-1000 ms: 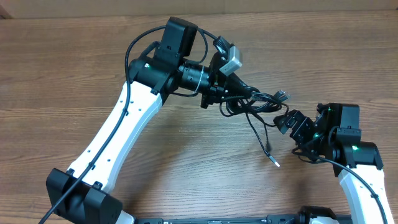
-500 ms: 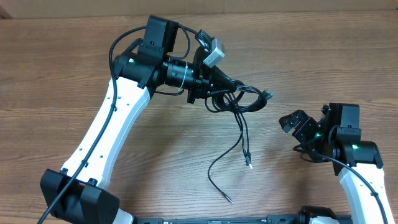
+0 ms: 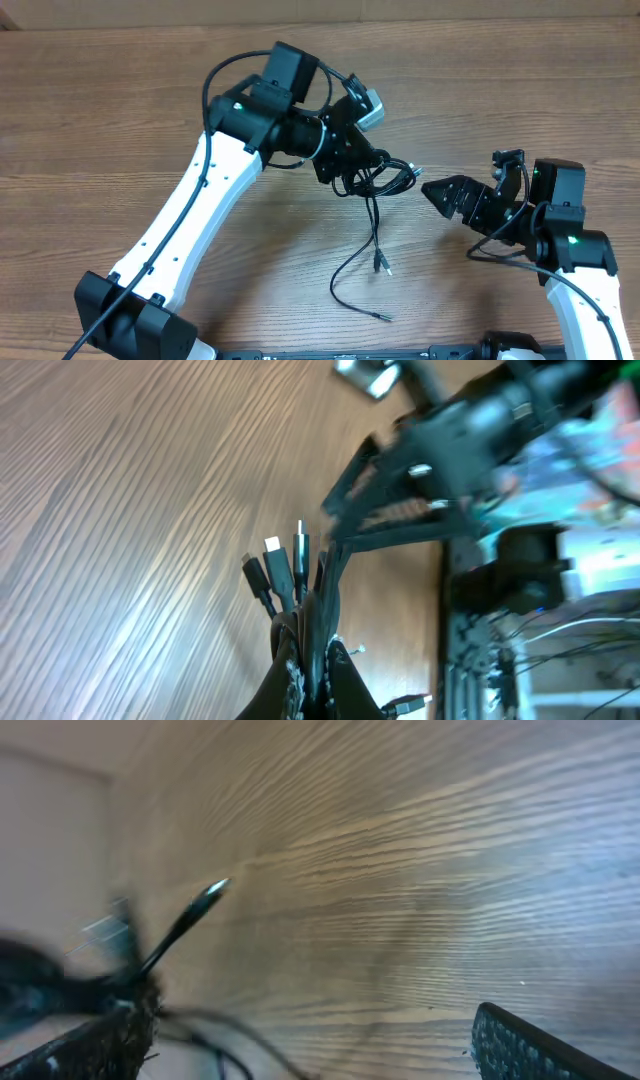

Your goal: Untangle cables

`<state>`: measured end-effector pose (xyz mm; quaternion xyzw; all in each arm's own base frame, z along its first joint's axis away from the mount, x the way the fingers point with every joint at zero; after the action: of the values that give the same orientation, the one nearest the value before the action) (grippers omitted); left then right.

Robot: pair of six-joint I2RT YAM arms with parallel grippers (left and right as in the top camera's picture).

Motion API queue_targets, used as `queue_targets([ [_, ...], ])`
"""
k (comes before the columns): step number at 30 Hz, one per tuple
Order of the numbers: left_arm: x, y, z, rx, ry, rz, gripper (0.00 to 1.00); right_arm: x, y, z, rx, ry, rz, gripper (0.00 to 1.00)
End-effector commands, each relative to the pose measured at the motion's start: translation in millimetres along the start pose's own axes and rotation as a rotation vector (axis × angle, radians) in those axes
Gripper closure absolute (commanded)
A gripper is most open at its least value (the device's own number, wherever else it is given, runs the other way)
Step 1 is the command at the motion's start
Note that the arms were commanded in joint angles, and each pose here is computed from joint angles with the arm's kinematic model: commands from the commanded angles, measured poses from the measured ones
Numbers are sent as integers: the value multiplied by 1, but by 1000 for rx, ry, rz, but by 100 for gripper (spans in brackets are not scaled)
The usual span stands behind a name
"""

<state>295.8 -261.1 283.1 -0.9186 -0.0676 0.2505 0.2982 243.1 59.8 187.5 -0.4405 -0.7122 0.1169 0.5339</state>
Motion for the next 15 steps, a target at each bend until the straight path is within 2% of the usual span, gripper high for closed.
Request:
queue_targets([
  [1, -2, -8, -3, 28, 15, -122, 96, 10, -8, 8, 3, -186, -50, 0],
  [5, -13, -2, -3, 37, 67, -76, 96, 20, -16, 20, 18, -340, -98, 0],
  [7, -28, 7, 0, 63, 147, -26, 96, 29, -22, 27, 15, -433, -151, 0],
  [11, -52, 22, 5, 106, 281, 36, 96, 36, -30, 34, -1, -509, -172, 1],
  [15, -70, 33, 8, 130, 377, 82, 94, 42, -34, 42, -1, -594, -208, 7],
])
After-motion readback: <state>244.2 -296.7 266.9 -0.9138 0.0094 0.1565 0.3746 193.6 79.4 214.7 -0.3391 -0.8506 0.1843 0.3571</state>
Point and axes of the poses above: each gripper's point midway between its finger pads, its own y axis out along the fingers, its own x axis along the line the jaws close on, z = x × y, the point moved 4 cm from there along -y, back along the fingers, and after that the axes turned 4 degrees about -y, right-handed, at the moved point
